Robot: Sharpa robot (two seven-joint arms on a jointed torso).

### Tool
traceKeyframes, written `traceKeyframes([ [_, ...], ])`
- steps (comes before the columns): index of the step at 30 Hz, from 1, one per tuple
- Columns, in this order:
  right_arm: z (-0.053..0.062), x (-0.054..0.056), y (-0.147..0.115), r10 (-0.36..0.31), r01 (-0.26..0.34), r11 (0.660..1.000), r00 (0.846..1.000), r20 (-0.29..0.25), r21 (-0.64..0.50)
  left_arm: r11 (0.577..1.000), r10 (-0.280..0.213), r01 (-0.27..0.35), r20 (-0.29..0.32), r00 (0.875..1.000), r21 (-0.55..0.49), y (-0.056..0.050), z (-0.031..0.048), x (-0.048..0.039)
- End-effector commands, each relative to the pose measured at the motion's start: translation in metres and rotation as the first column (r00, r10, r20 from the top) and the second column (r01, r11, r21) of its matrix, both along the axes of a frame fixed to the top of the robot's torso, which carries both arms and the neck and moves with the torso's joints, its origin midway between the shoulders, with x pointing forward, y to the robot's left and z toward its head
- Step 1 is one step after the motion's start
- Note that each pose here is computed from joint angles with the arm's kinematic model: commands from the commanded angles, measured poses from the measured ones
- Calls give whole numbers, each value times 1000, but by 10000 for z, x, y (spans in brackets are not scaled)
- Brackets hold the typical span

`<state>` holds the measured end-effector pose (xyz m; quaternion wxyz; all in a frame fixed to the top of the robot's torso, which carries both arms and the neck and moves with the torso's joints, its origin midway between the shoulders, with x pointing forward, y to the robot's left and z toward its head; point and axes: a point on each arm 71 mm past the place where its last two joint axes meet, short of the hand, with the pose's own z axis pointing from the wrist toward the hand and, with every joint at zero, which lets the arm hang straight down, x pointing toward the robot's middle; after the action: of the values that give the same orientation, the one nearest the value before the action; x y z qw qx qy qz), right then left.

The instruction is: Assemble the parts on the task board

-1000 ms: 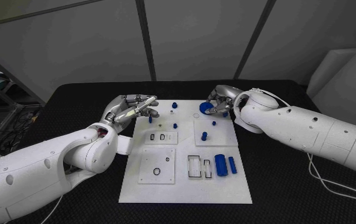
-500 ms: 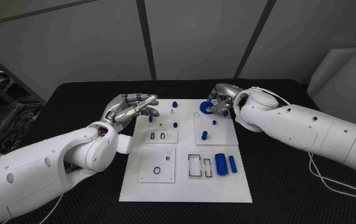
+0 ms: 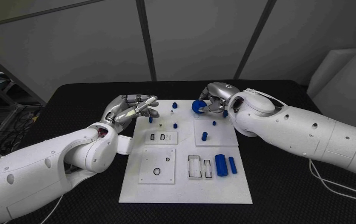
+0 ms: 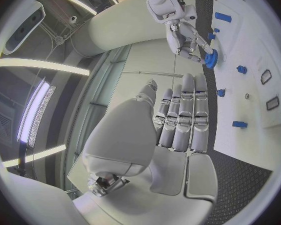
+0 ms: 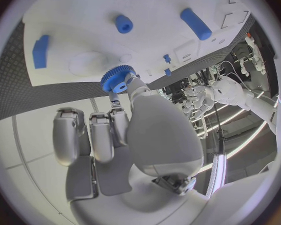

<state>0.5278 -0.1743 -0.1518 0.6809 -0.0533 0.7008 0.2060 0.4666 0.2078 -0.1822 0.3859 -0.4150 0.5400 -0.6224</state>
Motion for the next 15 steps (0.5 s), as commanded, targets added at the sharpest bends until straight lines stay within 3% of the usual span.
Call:
traceKeyframes([
  [1,124,-79,164,58,-55,998,989,137,-26,1000,-15,15,-2,1000,1,-15,6,1],
  [9,172,-147,541,137,-129,990,969,205,-50,1000,-12,12,-1,1000,2,-3,1,10],
  [15,124,-129,719,160,-150,987,964,213,-63,1000,-10,10,-1,1000,3,1,-2,17],
])
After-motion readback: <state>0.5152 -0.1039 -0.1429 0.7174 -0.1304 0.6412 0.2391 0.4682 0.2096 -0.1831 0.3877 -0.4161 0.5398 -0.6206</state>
